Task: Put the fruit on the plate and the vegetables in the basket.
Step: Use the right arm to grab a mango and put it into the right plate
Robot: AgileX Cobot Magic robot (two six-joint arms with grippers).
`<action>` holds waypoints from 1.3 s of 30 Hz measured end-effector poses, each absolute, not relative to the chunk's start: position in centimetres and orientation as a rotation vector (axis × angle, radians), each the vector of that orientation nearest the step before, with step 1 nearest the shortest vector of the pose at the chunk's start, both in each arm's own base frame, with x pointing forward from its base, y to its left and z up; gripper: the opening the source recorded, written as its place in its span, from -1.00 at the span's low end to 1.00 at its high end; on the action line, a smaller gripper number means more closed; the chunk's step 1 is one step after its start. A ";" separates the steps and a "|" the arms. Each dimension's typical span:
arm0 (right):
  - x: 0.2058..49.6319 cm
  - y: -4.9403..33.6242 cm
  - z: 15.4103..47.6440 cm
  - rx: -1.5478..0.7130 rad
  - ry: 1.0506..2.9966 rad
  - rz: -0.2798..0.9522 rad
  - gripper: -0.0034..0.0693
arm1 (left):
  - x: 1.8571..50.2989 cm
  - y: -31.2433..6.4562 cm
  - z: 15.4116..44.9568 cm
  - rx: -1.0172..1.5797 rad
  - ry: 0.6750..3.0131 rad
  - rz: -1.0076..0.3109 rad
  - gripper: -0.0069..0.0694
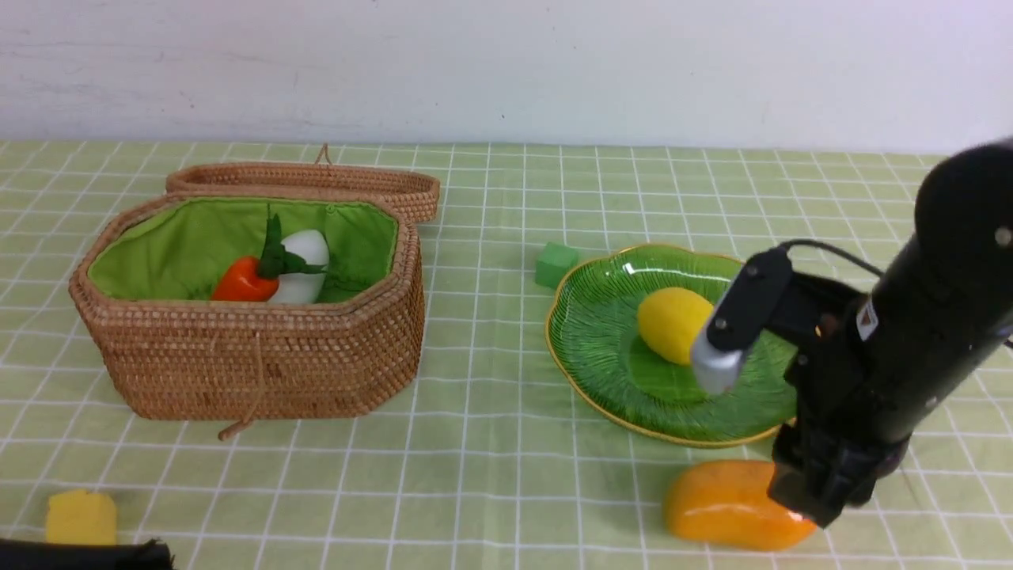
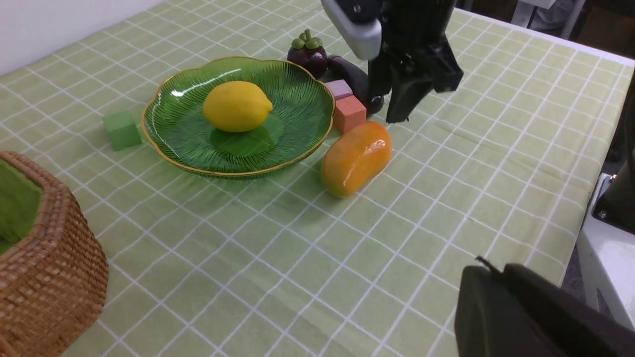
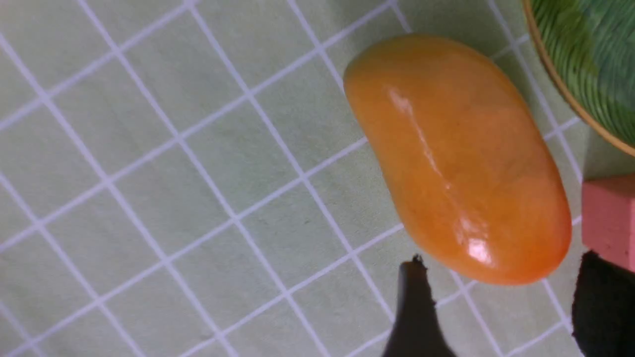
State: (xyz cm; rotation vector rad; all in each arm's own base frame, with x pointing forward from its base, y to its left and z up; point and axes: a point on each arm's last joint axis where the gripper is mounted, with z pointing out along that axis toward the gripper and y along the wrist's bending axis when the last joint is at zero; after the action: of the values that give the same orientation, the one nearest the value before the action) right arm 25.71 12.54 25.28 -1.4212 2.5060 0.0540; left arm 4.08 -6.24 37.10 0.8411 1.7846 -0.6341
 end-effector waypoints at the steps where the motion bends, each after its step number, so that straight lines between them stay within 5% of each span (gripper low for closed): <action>1: 25.7 12.6 25.2 -1.429 2.503 0.051 0.35 | 4.1 -6.2 37.1 0.841 1.785 -0.634 -0.74; 9: 26.4 13.0 21.3 -1.632 2.358 -0.001 0.89 | 4.1 -6.2 37.1 0.842 1.784 -0.632 -0.73; 28: 26.5 14.6 19.5 -1.775 2.282 0.016 0.75 | 4.1 -6.2 37.1 0.842 1.784 -0.632 -0.72; 39: 26.6 15.3 19.4 -1.674 2.315 0.049 0.75 | 4.2 -6.2 37.2 0.832 1.775 -0.630 -0.69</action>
State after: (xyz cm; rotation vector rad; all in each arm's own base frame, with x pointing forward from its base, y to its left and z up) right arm 26.57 15.29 19.40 -1.6739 2.3153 0.0492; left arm 4.16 -6.22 37.20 0.8319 1.7745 -0.6296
